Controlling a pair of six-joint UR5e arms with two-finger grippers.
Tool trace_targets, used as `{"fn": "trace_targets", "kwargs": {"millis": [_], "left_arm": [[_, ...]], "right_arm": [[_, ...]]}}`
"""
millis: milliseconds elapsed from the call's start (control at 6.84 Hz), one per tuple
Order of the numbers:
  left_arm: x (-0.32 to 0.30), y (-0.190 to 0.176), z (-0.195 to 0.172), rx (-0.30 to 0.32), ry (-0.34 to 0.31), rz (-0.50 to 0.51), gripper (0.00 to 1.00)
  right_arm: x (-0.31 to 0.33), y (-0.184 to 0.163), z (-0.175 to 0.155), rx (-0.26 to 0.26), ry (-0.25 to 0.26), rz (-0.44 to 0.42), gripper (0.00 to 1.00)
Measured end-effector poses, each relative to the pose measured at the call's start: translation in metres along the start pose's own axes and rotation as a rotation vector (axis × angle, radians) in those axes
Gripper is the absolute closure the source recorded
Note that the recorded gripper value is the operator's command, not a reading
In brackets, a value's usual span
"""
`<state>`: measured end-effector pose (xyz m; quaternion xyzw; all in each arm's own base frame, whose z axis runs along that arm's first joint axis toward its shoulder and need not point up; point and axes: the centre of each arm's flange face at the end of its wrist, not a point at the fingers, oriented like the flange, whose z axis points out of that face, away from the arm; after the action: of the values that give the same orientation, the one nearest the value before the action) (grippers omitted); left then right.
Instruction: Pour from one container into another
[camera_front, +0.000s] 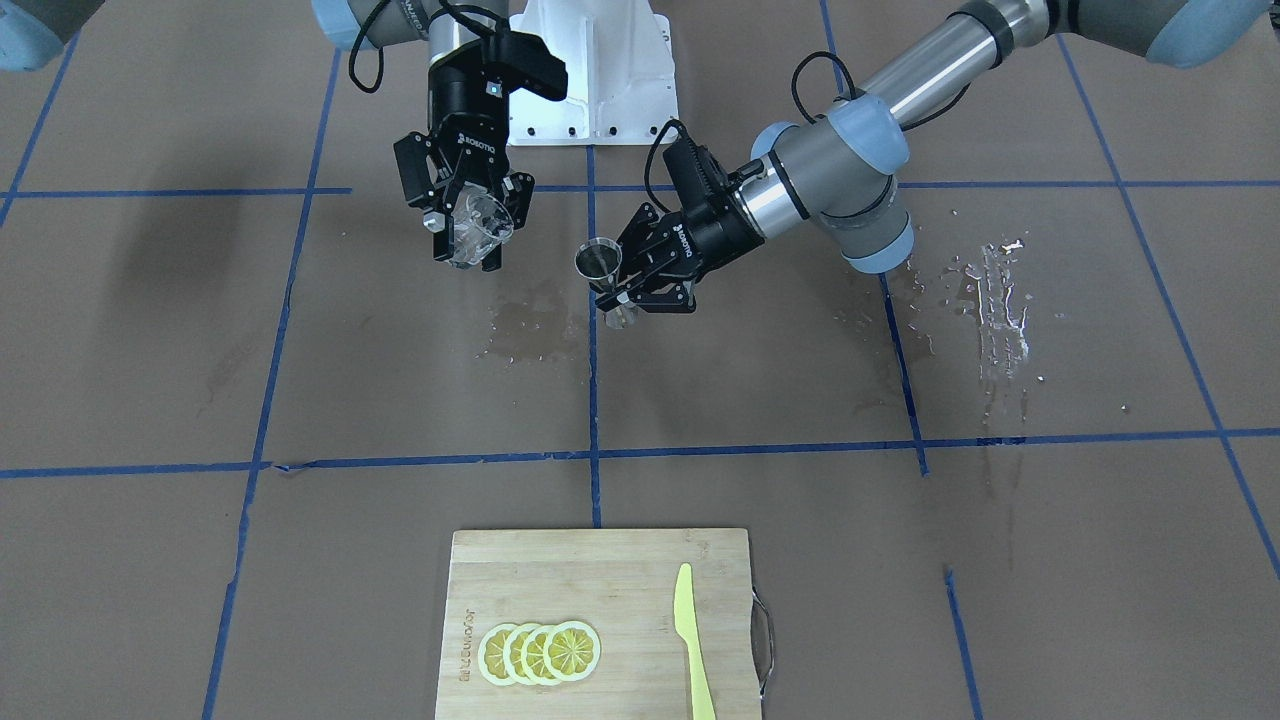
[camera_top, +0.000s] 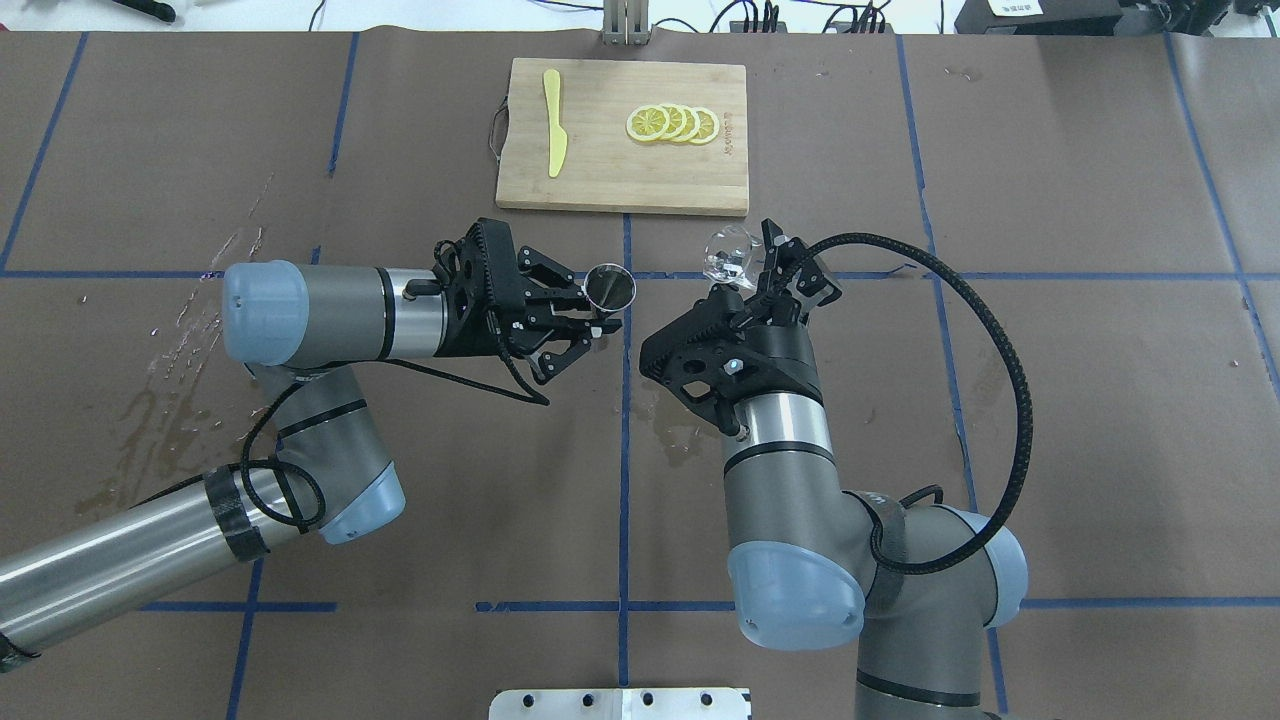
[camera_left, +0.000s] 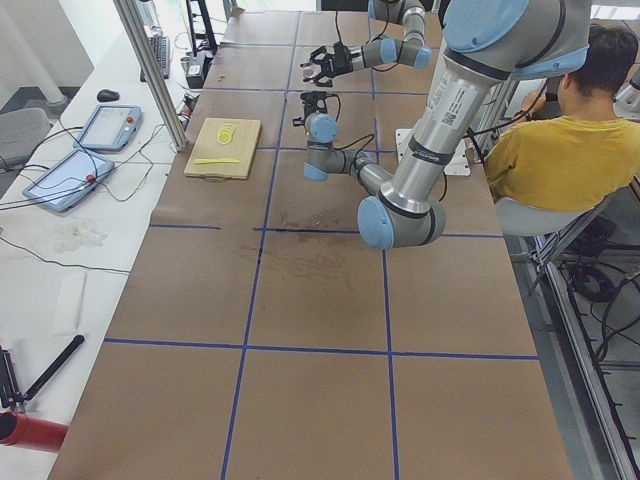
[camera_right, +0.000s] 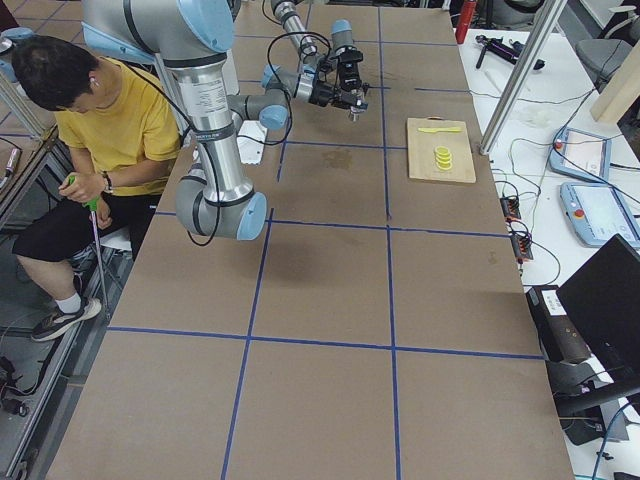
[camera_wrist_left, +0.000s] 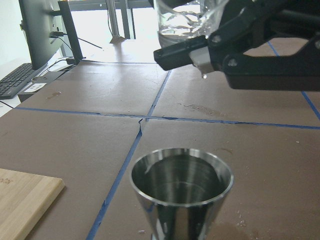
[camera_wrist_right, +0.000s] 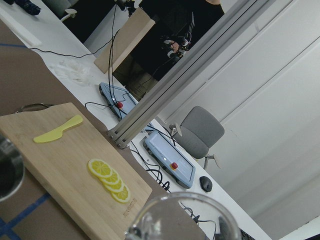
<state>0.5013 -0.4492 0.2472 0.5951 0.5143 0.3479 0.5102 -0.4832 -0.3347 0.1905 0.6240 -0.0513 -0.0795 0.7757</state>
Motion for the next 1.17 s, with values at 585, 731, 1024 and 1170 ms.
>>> {"fn": "trace_targets", "kwargs": {"millis": [585,731,1024,1170], "left_arm": [[-0.030,0.012,-0.049,-0.005,-0.060,0.006,1.00],[-0.037,0.023,-0.067,-0.002,-0.075,0.001,1.00],[-0.042,0.057,-0.110,0.022,-0.091,-0.019,1.00],[-0.038,0.076,-0.135,0.038,-0.093,-0.033,1.00]], "right_arm": [[0.002,0.007,0.004,-0.007,0.006,-0.011,1.00],[0.002,0.009,0.004,-0.008,0.006,-0.013,1.00],[0.002,0.013,0.005,-0.011,0.008,-0.015,1.00],[0.002,0.013,0.005,-0.011,0.009,-0.014,1.00]]}}
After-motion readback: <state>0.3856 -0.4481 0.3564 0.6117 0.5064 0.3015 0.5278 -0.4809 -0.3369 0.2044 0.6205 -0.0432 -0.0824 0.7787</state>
